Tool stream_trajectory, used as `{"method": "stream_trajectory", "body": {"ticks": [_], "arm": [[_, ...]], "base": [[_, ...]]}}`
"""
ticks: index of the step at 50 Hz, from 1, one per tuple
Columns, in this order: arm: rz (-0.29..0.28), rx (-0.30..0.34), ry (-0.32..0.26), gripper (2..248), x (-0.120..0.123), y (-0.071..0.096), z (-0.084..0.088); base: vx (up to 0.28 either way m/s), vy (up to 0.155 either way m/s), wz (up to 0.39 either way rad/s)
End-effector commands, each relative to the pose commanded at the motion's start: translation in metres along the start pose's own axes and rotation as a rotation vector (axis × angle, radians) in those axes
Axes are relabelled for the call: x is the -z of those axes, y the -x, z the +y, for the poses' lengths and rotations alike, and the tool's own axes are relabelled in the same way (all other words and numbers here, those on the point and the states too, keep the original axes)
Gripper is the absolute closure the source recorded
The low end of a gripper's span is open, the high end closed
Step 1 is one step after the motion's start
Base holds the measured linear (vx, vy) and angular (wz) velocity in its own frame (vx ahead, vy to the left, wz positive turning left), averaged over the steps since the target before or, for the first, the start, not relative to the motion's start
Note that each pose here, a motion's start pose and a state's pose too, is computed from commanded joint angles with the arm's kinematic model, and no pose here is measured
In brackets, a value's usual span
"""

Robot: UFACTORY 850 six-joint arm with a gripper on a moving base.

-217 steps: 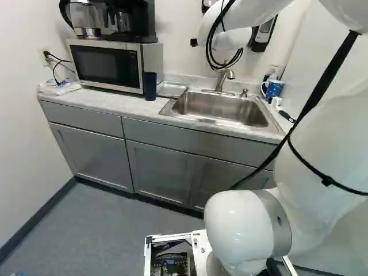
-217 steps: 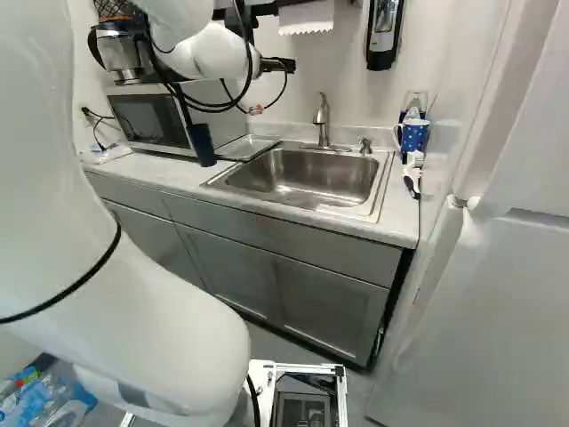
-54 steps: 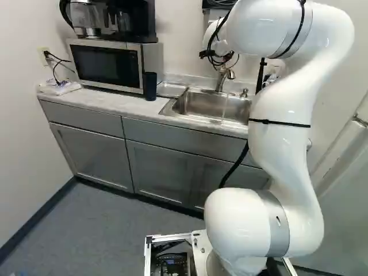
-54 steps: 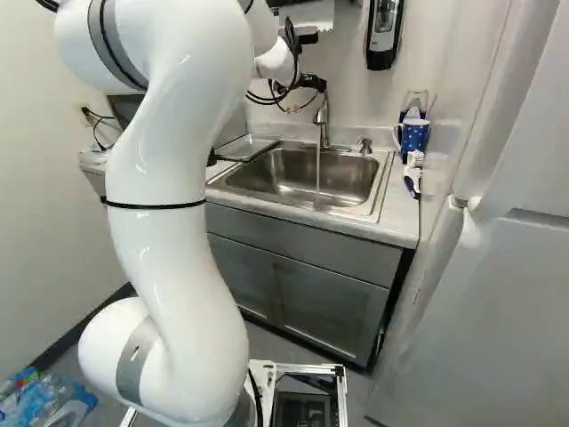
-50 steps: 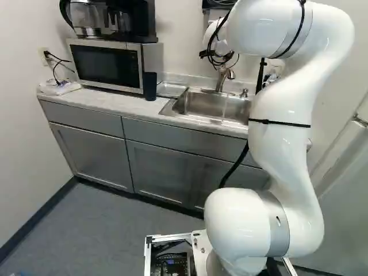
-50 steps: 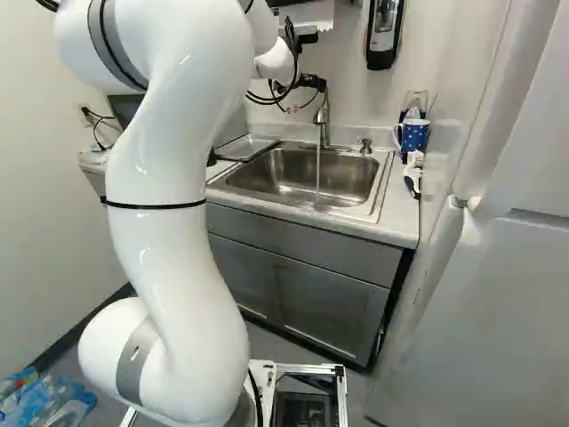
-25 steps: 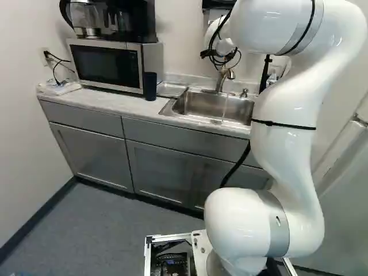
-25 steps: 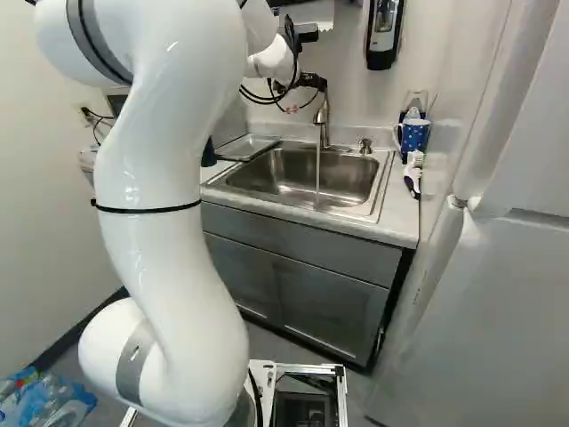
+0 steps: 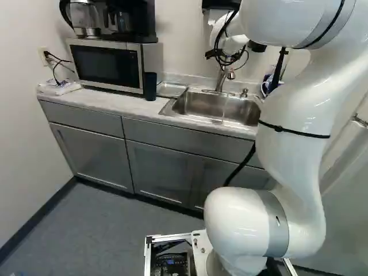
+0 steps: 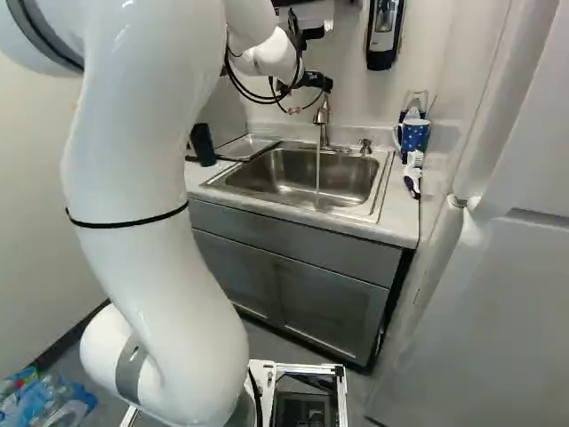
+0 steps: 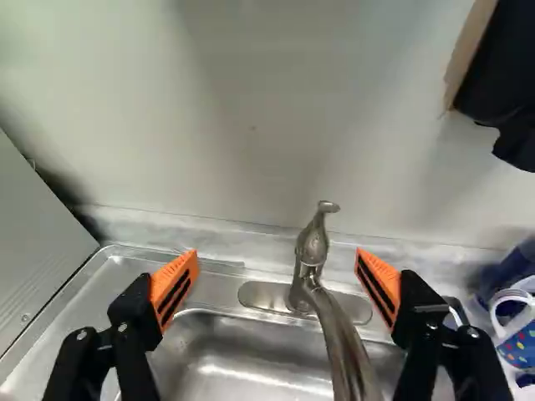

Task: Rinse the cup and place it in the tray

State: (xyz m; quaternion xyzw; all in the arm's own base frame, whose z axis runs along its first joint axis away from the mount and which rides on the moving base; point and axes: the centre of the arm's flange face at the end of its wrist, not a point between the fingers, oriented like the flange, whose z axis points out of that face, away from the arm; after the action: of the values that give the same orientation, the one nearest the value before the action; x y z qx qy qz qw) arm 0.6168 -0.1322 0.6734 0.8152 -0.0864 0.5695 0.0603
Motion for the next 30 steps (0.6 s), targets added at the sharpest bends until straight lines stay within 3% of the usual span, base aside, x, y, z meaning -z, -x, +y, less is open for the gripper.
{"method": "stream_trajectory", "body": {"ticks": [30], "arm": [[-0.040,-0.018,0.047,3,0.050,0.018,0.029]], "base": [[0.000,0.000,0.000]]}}
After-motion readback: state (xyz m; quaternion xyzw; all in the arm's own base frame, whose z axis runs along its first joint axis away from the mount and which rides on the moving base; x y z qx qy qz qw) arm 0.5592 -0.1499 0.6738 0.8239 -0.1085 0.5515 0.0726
